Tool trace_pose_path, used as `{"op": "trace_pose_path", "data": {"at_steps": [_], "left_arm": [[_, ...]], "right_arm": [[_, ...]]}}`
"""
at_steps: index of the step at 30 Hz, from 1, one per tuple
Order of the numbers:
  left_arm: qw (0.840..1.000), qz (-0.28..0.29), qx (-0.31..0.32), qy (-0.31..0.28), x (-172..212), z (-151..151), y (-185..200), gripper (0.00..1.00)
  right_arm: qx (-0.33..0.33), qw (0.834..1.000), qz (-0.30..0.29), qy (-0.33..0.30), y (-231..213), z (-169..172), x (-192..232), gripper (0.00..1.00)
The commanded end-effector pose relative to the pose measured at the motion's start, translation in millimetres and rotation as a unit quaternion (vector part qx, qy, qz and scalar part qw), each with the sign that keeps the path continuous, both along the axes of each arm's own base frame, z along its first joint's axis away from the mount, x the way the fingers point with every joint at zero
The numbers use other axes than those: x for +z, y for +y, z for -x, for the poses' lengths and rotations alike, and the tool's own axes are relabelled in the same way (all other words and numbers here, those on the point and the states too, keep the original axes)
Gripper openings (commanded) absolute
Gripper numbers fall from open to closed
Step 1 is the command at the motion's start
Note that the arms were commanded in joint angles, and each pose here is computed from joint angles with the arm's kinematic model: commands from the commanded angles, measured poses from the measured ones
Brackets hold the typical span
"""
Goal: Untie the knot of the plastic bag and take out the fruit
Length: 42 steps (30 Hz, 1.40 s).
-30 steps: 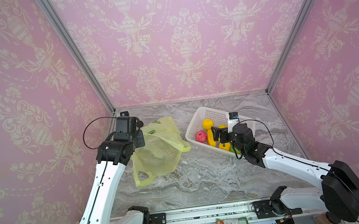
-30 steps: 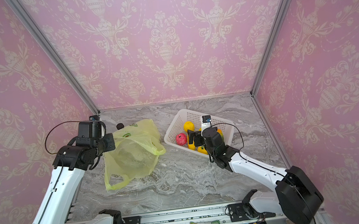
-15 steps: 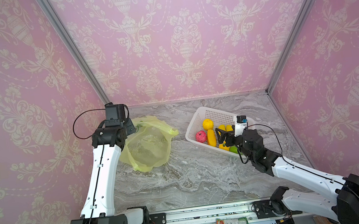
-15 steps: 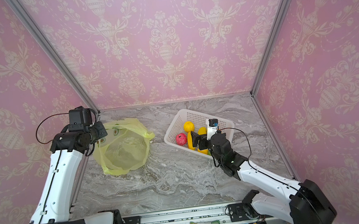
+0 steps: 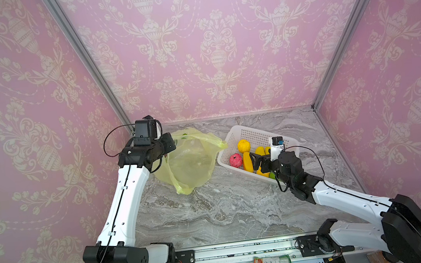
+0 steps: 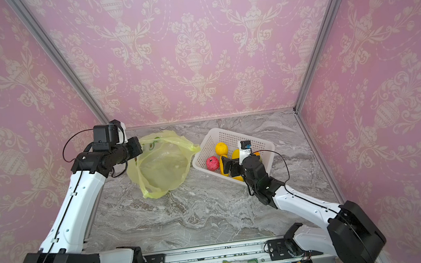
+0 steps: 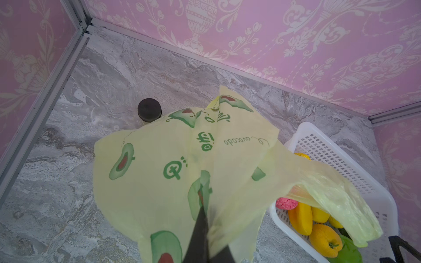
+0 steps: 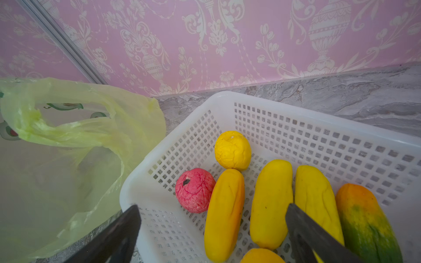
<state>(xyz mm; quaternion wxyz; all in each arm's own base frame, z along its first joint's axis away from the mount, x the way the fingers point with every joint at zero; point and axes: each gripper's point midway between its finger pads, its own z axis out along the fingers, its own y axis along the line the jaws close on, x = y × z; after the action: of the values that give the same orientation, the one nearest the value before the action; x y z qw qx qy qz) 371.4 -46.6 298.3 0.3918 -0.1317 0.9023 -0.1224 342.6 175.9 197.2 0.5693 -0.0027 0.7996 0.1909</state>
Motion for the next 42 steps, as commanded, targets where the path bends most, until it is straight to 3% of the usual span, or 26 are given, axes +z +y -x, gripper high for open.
{"op": "trace_pose_path", "data": {"at_steps": [1, 3, 5, 8, 9, 10, 16, 20, 23, 28, 33, 34, 36, 39, 42], "left_arm": [[0.999, 0.032, -0.003, -0.008, 1, -6, -8, 0.02], [0.999, 0.039, -0.010, -0.012, 4, -9, -12, 0.06], [0.999, 0.047, -0.020, -0.017, 9, -10, -17, 0.22], [0.998, 0.044, -0.021, -0.030, 22, -8, -15, 0.64], [0.998, 0.042, -0.019, -0.040, 30, -5, -14, 0.94], [0.998, 0.041, -0.017, -0.052, 39, -2, -12, 0.99], [0.985, 0.028, 0.014, -0.167, 115, 40, 10, 0.99], [0.960, -0.005, 0.109, -0.259, 156, 91, 51, 0.99], [0.938, -0.028, 0.203, -0.279, 153, 133, 87, 0.99], [0.927, -0.033, 0.285, -0.240, 85, 158, 112, 0.99], [0.929, -0.004, 0.321, -0.182, -32, 141, 113, 0.99], [0.931, -0.013, 0.329, -0.159, -63, 138, 115, 0.99], [0.930, -0.036, 0.336, -0.141, -90, 135, 119, 0.99], [0.923, -0.107, 0.348, -0.125, -113, 128, 133, 0.99], [0.921, -0.161, 0.336, -0.118, -124, 116, 139, 0.99]], "right_arm": [[-0.002, 1.000, -0.016, -0.013, 2, -6, 17, 1.00], [-0.004, 1.000, -0.016, -0.013, 1, -6, 17, 1.00], [-0.007, 1.000, -0.015, -0.016, -1, -5, 19, 1.00], [-0.007, 1.000, -0.013, -0.018, -3, -3, 22, 1.00], [-0.009, 1.000, -0.012, -0.018, -3, -2, 24, 1.00], [-0.011, 1.000, -0.008, -0.013, -4, -2, 25, 1.00], [-0.085, 0.996, 0.024, 0.027, -34, 0, 44, 1.00], [-0.131, 0.991, 0.039, -0.010, -63, 7, 73, 1.00], [-0.198, 0.980, 0.035, -0.004, -107, 10, 93, 1.00], [-0.337, 0.935, 0.041, 0.107, -197, 3, 72, 1.00], [-0.353, 0.921, -0.082, 0.146, -246, -40, 23, 1.00], [-0.362, 0.913, -0.100, 0.159, -255, -47, 14, 1.00], [-0.367, 0.902, -0.121, 0.192, -269, -61, -6, 1.00], [-0.358, 0.888, -0.141, 0.251, -281, -79, -48, 0.94], [-0.321, 0.886, -0.184, 0.278, -279, -103, -83, 0.86]]}}
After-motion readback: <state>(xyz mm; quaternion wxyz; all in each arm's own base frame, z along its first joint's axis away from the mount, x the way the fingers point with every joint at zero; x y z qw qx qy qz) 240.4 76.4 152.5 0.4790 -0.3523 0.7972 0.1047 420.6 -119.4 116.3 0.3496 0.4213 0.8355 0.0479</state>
